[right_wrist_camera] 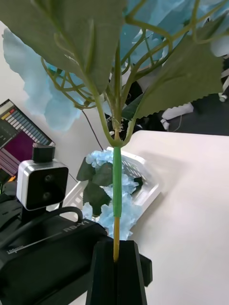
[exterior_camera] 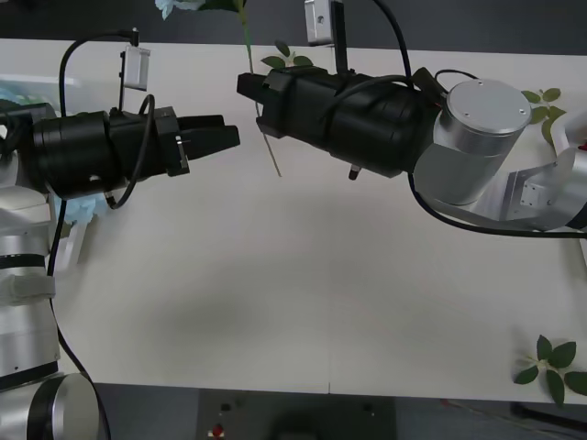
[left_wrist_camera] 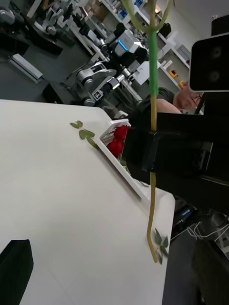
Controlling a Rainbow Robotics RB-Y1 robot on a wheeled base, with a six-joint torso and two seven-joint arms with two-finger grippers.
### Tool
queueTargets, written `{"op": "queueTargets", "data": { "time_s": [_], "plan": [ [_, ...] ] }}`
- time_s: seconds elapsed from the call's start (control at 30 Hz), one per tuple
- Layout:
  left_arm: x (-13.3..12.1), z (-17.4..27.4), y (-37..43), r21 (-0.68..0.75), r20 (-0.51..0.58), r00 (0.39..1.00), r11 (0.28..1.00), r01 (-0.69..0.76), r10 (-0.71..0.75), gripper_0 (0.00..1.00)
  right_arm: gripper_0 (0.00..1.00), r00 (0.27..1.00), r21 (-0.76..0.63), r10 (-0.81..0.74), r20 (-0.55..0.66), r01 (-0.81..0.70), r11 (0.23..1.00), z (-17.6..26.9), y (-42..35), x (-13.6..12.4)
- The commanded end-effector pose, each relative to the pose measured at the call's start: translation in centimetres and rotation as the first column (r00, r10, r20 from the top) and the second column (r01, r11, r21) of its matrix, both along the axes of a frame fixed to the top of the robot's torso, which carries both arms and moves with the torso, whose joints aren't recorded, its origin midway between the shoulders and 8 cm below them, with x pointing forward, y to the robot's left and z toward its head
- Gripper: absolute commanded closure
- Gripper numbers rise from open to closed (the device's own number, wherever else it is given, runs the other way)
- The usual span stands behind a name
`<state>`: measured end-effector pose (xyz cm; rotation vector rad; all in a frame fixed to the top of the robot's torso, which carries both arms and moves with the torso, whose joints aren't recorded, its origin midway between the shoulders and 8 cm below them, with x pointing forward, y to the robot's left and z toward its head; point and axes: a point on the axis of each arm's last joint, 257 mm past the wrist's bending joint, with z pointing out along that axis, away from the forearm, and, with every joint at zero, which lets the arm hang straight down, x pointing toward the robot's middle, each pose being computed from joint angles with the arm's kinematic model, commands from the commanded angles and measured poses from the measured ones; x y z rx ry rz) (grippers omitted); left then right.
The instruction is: Put the red flowers into the right box and the blue flowers into the left box
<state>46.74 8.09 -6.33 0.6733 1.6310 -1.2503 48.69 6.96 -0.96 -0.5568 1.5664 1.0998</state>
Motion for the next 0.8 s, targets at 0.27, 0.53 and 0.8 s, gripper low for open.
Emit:
{"op": "queueTargets", "data": {
  "time_s": [0.27, 0.53, 0.8],
  "plan": [
    [-0.1, 0.6, -2.6, 0.020, 0.053, 0.998, 0.999, 0.044, -0.045, 0.04, 1.00, 0.999, 0.018, 0.025, 0.031, -0.025, 1.000, 2.6, 0.5, -0.8],
    [-0.4, 0.6, -4.2, 0.017, 0.059, 0.996, 0.998, 0.066, -0.067, 0.03, 1.00, 0.999, 0.030, 0.027, 0.023, -0.028, 0.999, 2.8, 0.9, -1.0],
    [-0.2, 0.6, -5.4, 0.014, 0.062, 0.996, 0.998, 0.063, -0.064, 0.04, 1.00, 0.999, 0.033, 0.032, 0.022, -0.033, 0.999, 2.8, 1.1, -1.1]
  ]
}}
